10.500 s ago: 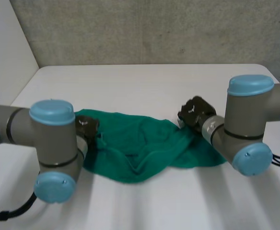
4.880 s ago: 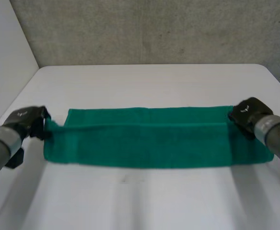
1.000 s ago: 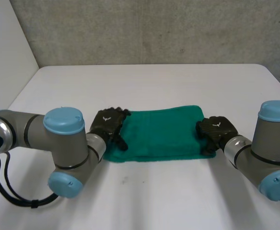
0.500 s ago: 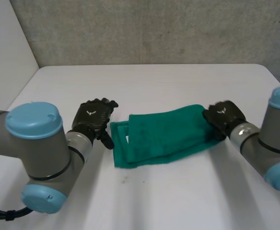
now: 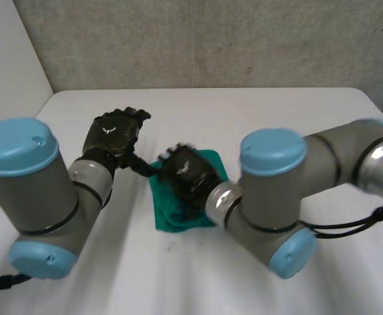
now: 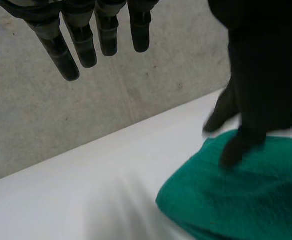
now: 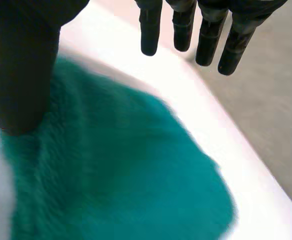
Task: Fold the towel.
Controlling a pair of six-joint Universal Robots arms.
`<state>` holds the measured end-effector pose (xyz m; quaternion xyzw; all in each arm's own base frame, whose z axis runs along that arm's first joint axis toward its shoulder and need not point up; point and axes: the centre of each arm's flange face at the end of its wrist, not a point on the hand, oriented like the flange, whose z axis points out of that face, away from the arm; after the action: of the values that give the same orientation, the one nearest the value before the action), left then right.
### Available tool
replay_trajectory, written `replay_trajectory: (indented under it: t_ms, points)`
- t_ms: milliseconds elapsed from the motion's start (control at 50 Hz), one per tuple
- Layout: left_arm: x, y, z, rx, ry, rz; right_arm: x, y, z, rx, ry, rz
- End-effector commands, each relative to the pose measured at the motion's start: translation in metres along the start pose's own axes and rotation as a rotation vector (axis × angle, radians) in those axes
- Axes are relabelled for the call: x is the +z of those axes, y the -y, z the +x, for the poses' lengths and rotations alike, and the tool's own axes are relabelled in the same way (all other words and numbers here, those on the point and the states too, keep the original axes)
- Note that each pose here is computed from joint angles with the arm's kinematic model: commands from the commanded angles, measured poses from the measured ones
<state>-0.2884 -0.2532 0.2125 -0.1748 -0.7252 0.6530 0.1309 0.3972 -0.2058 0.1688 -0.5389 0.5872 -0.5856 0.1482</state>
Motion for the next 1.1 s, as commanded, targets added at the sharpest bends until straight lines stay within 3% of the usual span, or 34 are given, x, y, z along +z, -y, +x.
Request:
replay_trajectory:
  t_ms: [20,200,380,520,620,700,840,920,1100]
  points:
    - [0.022,-0.006,0.009,-0.103,-0.019,-0.064,-0.029,0.013,0.064,0.352,-0.191,0.038]
    - [0.031,-0.047,0.032,-0.191,-0.047,-0.245,-0.017,-0.022,0.088,0.485,-0.194,-0.044]
    - [0.03,-0.096,0.022,-0.141,0.046,-0.4,0.012,-0.071,0.072,0.535,-0.118,-0.244]
    - [0.028,-0.094,0.008,-0.077,0.083,-0.421,0.012,-0.082,0.075,0.512,-0.12,-0.302]
    - [0.022,-0.049,0.007,-0.06,0.058,-0.31,0.002,-0.062,0.088,0.491,-0.162,-0.257]
    - [0.015,-0.005,0.009,-0.074,0.045,-0.192,-0.017,-0.036,0.116,0.467,-0.277,-0.187]
    - [0.003,0.067,-0.003,-0.105,0.061,0.006,-0.087,0.019,0.198,0.369,-0.753,0.048]
    - [-0.004,0.096,-0.021,-0.117,0.085,0.052,-0.122,0.036,0.219,0.348,-0.895,0.098]
    - [-0.034,0.133,-0.055,-0.149,0.069,0.046,-0.143,0.036,0.199,0.352,-0.816,0.008]
